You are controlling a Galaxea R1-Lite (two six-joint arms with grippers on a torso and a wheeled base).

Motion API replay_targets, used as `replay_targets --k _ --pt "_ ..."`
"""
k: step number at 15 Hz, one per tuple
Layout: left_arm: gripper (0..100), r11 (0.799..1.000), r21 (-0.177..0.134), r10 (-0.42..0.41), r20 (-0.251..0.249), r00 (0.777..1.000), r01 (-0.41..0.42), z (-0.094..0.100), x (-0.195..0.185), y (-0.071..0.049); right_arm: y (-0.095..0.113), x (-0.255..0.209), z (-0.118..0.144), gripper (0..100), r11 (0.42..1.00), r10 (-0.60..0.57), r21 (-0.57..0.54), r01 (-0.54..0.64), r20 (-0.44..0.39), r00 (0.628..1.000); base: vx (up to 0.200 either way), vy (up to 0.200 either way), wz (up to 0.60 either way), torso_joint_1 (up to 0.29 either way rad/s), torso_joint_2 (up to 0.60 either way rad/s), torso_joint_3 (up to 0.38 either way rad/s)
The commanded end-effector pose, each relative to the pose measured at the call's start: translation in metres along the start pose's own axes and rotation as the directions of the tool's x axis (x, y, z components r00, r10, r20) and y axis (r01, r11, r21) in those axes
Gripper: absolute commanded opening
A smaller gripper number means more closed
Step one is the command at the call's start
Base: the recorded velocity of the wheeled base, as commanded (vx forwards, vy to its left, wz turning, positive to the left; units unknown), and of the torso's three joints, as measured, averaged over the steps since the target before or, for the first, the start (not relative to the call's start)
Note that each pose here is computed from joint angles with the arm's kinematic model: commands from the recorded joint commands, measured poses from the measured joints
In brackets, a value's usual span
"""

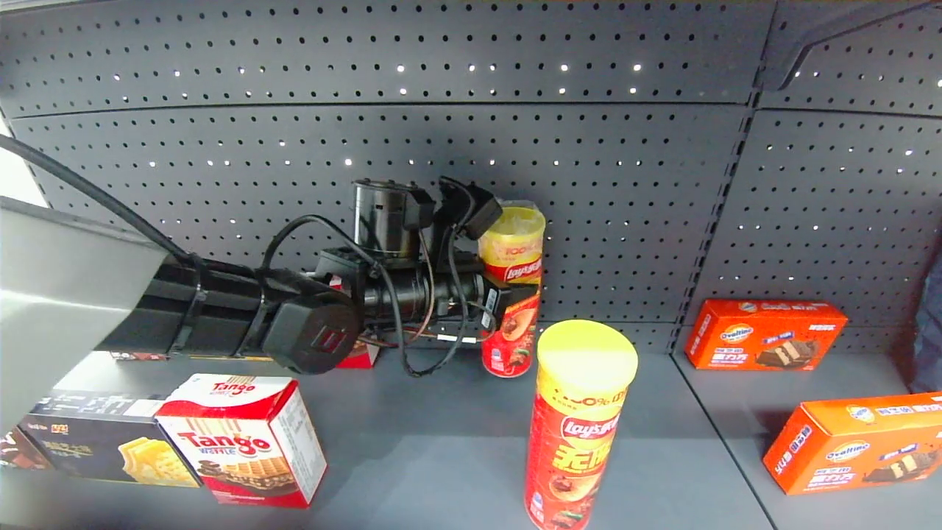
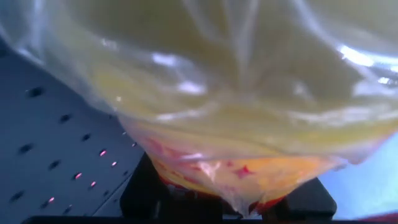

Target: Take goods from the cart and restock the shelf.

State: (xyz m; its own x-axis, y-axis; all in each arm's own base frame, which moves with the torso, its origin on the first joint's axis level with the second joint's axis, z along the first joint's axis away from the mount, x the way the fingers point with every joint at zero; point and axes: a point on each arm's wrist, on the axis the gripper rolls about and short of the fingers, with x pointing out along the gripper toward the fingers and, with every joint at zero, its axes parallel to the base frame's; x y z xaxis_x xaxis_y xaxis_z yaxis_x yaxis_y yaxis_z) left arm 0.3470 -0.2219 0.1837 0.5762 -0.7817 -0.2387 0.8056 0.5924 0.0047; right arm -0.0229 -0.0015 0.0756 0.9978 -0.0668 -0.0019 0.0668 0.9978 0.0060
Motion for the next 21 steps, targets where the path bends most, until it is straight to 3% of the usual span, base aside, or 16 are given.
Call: replay_targets --k 1,7,16,21 --pt "0 1.0 -0.006 -0.014 -0.023 1.0 0.014 -0.01 0.013 -0.001 0.0 0.0 0.0 100 1.0 0.001 0.0 -0.001 0.0 1.0 0.0 0.0 0.0 0.0 0.0 0.0" --pt "0 1.0 -0.01 -0.029 -0.03 0.999 0.029 -0.018 0.034 -0.002 0.0 0.0 0.0 100 1.0 0.001 0.0 -0.001 0.0 1.0 0.0 0.0 0.0 0.0 0.0 0.0" --pt "0 0.999 -0.013 -0.038 -0.042 0.998 0.038 -0.021 0.033 -0.004 0.0 0.0 0.0 100 1.0 0.001 0.0 -0.001 0.0 1.0 0.0 0.0 0.0 0.0 0.0 0.0" --pt "0 0.999 -0.02 -0.039 -0.074 0.997 0.037 -0.031 0.033 -0.006 0.0 0.0 0.0 100 1.0 0.001 0.0 -0.001 0.0 1.0 0.0 0.0 0.0 0.0 0.0 0.0"
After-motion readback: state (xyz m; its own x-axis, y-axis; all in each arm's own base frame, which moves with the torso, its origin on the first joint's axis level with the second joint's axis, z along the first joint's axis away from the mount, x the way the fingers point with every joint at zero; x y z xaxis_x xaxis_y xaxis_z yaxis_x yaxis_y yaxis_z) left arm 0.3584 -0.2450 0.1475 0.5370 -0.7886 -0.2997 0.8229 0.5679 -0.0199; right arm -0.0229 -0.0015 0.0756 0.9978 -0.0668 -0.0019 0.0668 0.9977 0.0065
